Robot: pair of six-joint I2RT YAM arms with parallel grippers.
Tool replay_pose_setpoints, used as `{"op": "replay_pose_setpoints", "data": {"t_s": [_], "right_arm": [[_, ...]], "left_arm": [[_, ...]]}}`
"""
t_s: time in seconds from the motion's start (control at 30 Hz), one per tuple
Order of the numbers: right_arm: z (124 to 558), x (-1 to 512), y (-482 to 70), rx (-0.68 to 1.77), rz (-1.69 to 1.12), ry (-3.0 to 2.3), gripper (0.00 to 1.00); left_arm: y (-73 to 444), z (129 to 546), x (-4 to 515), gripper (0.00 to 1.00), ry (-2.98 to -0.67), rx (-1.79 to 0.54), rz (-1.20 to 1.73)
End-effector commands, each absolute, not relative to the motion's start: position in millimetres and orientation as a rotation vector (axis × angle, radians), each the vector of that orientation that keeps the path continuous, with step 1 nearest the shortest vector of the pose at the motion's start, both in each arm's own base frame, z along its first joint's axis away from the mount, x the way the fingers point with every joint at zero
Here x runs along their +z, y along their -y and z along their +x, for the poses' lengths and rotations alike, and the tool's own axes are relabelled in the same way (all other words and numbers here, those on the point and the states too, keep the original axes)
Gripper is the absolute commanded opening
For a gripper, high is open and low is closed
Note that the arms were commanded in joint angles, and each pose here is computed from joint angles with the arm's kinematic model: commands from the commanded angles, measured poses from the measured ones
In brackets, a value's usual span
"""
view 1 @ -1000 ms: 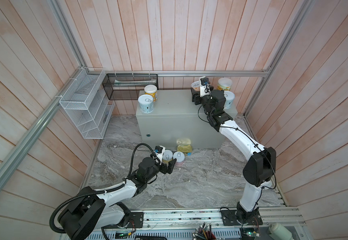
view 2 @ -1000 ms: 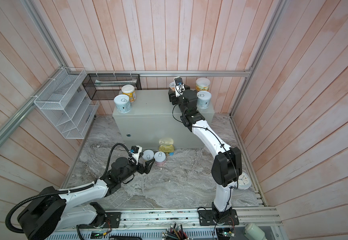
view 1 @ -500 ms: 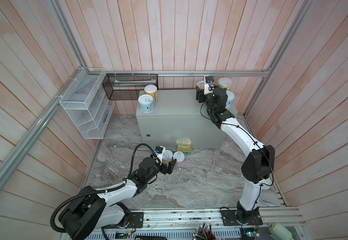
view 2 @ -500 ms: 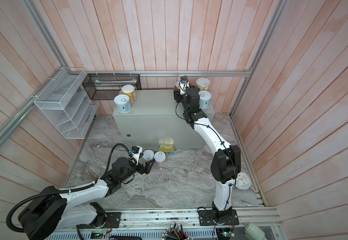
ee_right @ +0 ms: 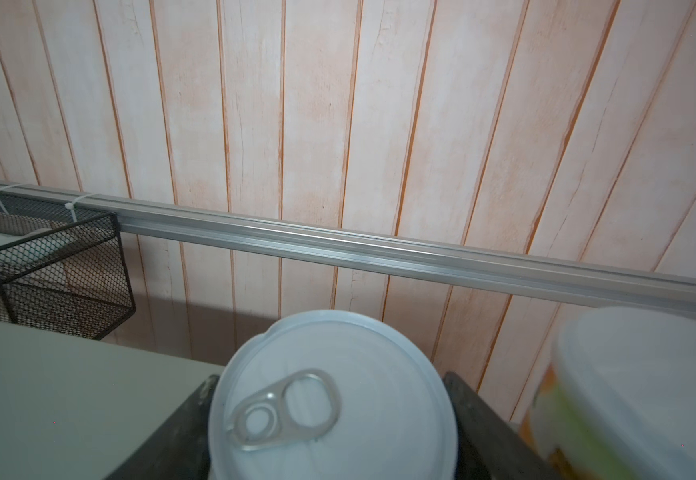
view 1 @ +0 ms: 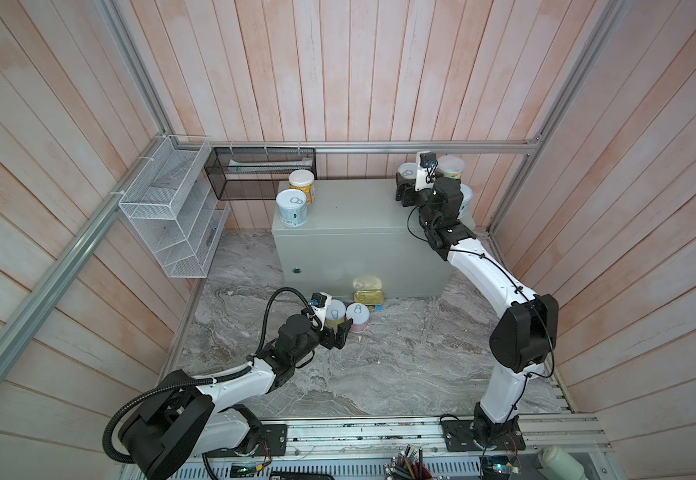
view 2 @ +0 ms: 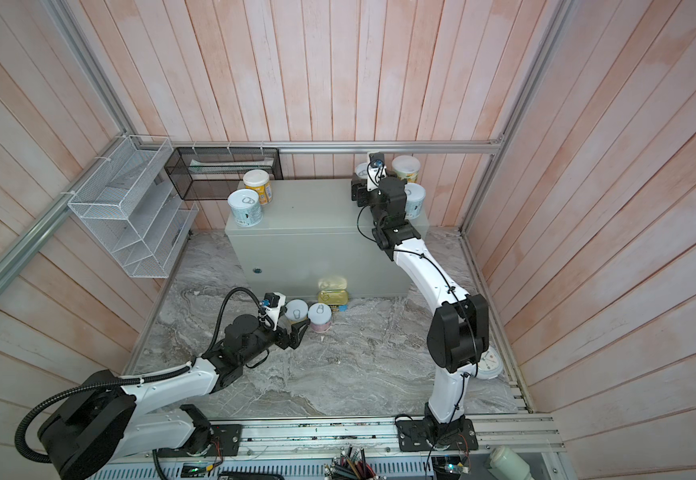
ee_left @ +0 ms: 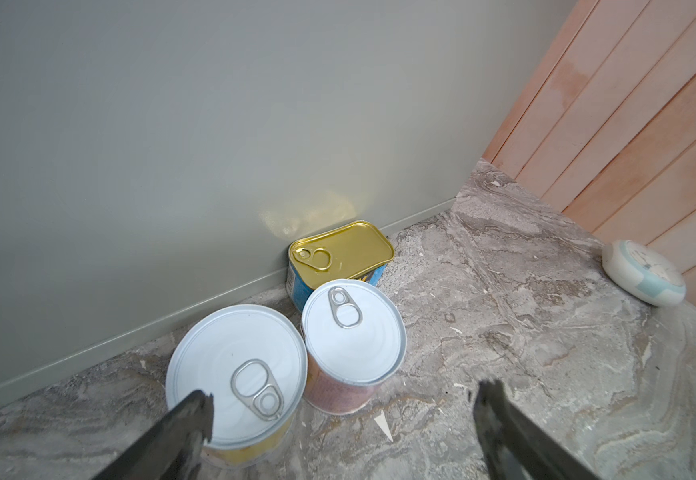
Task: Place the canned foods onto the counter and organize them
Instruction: 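Set the can down, open the right gripper and draw it back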
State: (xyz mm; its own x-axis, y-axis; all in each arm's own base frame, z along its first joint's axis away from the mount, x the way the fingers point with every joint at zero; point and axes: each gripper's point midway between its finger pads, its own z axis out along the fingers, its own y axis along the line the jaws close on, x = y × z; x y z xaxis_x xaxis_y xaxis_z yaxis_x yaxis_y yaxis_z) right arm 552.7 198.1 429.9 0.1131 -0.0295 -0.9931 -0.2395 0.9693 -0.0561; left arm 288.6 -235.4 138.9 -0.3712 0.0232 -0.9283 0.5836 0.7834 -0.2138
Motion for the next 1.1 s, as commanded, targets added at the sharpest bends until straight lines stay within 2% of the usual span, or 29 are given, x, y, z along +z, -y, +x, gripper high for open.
{"op": "replay_pose_setpoints", "data": {"t_s": [0.0,0.4,0.63,0.9,1.07], "right_arm": [[533.4,470.0,-192.7,0.191,-0.213,-1.364,0.83],[484.3,502.3,-194.3,0.313,-0.261,-1.314,0.83],[434.5,501.0,-220.3,0.430,-0.473,-1.282,0.83],[387.5,513.8,-215.4,0.546,-0.457,-1.269,0.84],[359.8,496.1,-202.2,0.570,-0.437,-1.307,0.84]], "left_arm": [[239.2,292.0,144.7,1.00,-1.861,-0.631,0.470],[239.8,293.6,141.2,1.00,-1.881,-0.631,0.461],[241.0,293.9,140.3,1.00,-1.889,-0.642,0.454],[240.2,294.1,139.7,1.00,-1.897,-0.642,0.444],[234.0,298.1,137.3,1.00,-1.923,-0.601,0.413]]}}
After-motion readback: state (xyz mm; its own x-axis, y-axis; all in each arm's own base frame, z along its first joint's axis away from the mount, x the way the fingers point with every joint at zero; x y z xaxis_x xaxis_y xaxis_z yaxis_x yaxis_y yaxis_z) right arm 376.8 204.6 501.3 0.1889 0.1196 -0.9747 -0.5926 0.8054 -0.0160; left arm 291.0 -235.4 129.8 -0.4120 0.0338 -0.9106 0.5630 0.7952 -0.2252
